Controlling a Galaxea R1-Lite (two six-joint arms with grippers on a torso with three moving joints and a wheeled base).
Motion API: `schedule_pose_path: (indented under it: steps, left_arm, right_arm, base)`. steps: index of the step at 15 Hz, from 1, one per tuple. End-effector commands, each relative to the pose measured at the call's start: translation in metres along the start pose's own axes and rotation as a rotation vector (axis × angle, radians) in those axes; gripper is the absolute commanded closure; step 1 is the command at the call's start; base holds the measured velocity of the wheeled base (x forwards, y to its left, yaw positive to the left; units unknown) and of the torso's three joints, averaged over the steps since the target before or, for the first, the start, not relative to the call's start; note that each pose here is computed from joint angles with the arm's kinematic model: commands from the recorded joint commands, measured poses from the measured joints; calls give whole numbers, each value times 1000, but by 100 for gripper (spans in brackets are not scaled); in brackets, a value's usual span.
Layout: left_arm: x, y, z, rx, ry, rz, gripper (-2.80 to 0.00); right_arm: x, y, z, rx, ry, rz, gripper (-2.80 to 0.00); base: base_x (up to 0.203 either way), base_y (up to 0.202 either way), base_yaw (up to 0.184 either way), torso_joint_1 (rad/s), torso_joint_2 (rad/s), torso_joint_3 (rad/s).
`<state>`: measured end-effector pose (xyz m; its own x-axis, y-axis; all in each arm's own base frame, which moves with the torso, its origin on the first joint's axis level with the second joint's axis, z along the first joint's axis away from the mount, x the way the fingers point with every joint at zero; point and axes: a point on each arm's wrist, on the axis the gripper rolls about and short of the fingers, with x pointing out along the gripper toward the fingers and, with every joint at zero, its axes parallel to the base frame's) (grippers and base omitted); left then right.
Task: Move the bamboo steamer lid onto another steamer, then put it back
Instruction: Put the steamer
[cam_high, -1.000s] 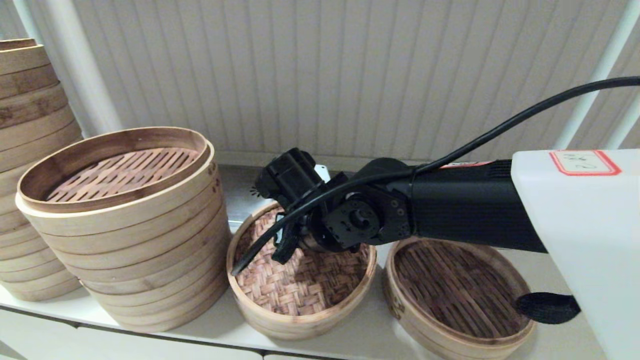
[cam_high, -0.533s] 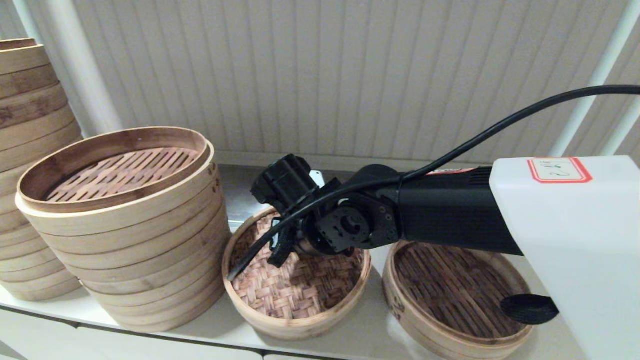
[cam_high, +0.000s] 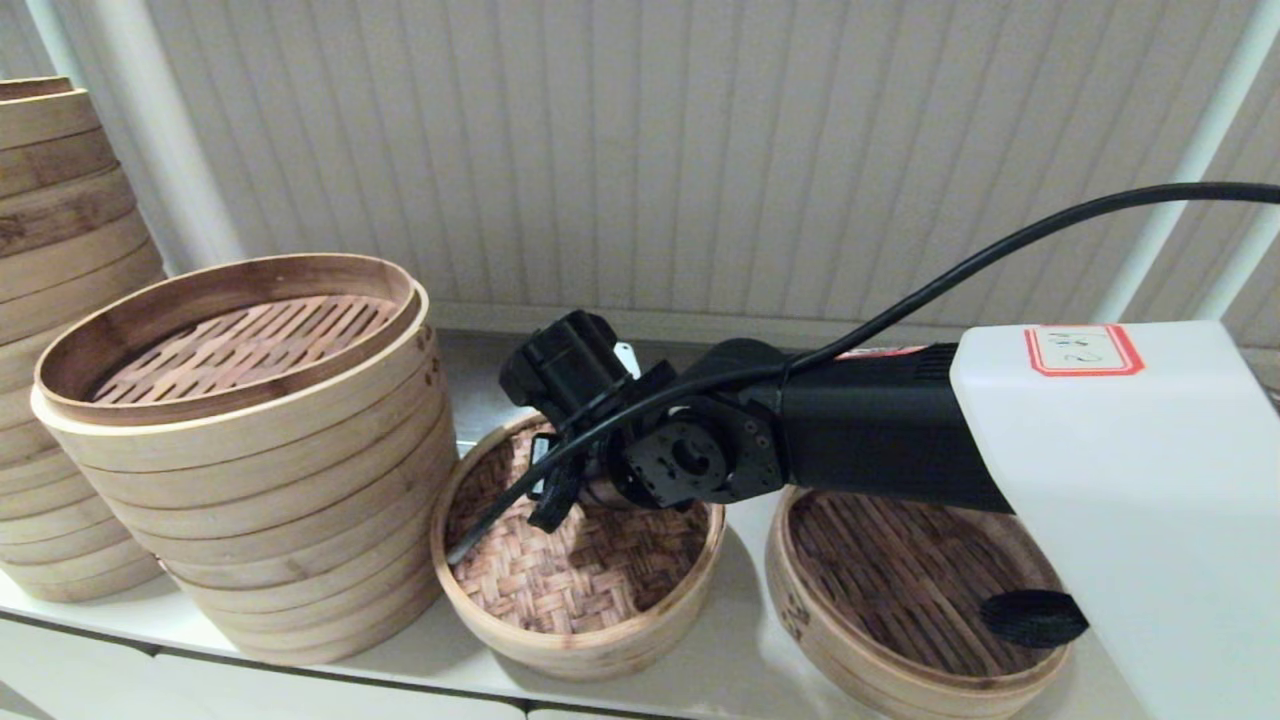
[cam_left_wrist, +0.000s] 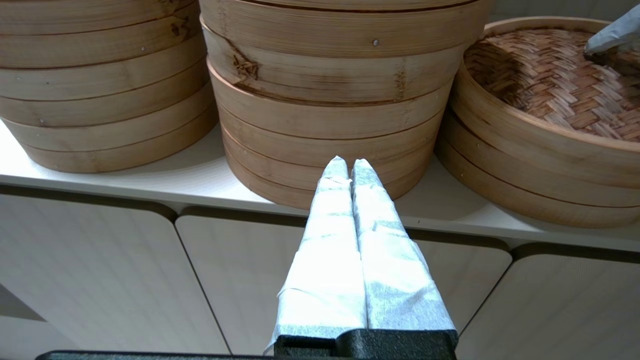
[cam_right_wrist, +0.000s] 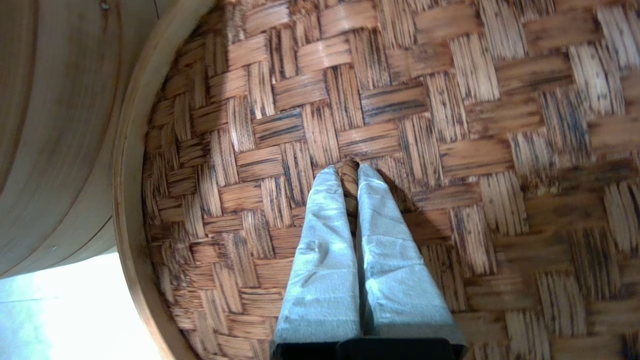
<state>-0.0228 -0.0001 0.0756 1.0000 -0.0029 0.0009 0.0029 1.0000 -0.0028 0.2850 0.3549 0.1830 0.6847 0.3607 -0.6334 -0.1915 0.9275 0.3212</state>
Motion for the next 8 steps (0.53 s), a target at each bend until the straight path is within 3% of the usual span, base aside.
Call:
schedule_pose_path:
  steps: [1,8]
  left_arm:
    - [0,0,0,0,-1,0,0]
    - [0,0,0,0,-1,-2,0]
  right_arm:
    - [4,-1,-1,-2,3,-8,0]
    - [8,-4,-1,-2,5,-18,0]
  base:
    - [0,0,0,0,0,0]
    - [0,0,0,0,0,0]
